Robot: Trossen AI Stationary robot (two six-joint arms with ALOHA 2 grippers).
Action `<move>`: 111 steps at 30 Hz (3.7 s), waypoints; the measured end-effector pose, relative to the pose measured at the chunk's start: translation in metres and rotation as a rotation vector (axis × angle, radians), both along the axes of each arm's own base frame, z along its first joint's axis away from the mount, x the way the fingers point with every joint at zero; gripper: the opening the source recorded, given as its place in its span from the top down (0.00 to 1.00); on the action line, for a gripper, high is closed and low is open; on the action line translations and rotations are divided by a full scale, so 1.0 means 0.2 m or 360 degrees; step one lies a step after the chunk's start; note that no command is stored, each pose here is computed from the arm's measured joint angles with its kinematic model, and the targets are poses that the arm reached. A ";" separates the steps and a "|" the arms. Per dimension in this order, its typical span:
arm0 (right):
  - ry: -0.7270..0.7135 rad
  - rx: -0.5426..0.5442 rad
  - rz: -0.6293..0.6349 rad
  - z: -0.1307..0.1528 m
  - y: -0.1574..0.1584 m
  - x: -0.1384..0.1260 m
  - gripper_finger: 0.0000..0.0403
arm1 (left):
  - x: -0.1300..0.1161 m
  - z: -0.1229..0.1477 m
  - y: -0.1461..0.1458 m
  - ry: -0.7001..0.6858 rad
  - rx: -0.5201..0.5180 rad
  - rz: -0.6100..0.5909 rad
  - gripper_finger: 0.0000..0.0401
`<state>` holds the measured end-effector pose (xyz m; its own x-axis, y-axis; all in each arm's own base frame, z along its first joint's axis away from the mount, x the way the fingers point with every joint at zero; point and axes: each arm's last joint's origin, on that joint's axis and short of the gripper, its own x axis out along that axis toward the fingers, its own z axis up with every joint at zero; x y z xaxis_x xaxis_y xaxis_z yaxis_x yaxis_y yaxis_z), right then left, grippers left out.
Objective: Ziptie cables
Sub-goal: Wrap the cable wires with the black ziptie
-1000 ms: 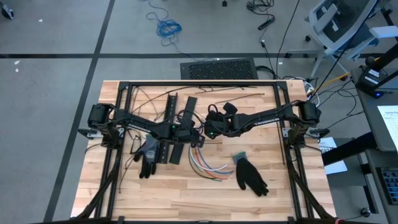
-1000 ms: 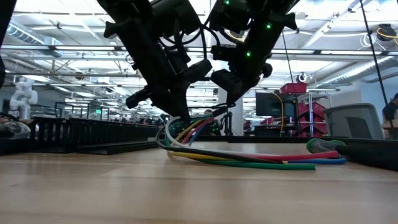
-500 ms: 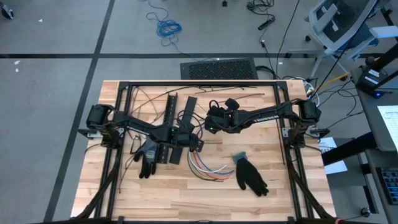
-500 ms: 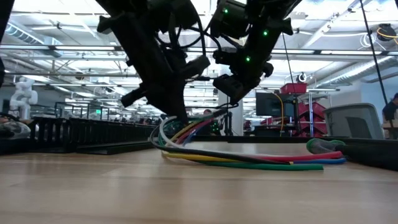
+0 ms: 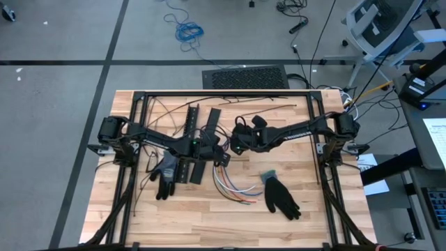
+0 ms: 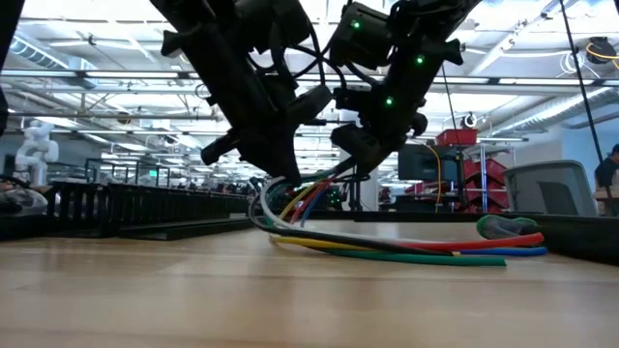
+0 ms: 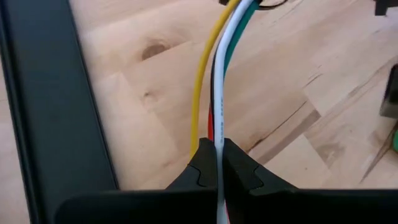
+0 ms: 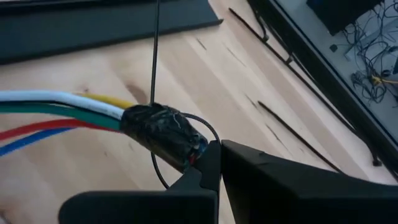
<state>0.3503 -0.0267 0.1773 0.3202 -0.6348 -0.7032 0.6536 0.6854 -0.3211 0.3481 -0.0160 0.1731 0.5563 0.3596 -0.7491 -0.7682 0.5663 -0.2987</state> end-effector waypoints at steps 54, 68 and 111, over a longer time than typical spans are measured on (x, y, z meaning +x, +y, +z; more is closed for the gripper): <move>-0.0065 -0.0015 0.0110 0.06 0.03 0.05 1.00 | -0.03 -0.03 0.05 0.0125 -0.0026 0.0020 0.99; -0.0032 -0.0005 0.0141 0.07 0.05 0.04 1.00 | -0.05 -0.04 0.05 0.0214 -0.0011 0.0032 0.99; -0.0451 0.0128 -0.0171 0.28 0.07 -0.38 1.00 | -0.13 -0.19 0.03 0.0349 0.0097 -0.0255 0.99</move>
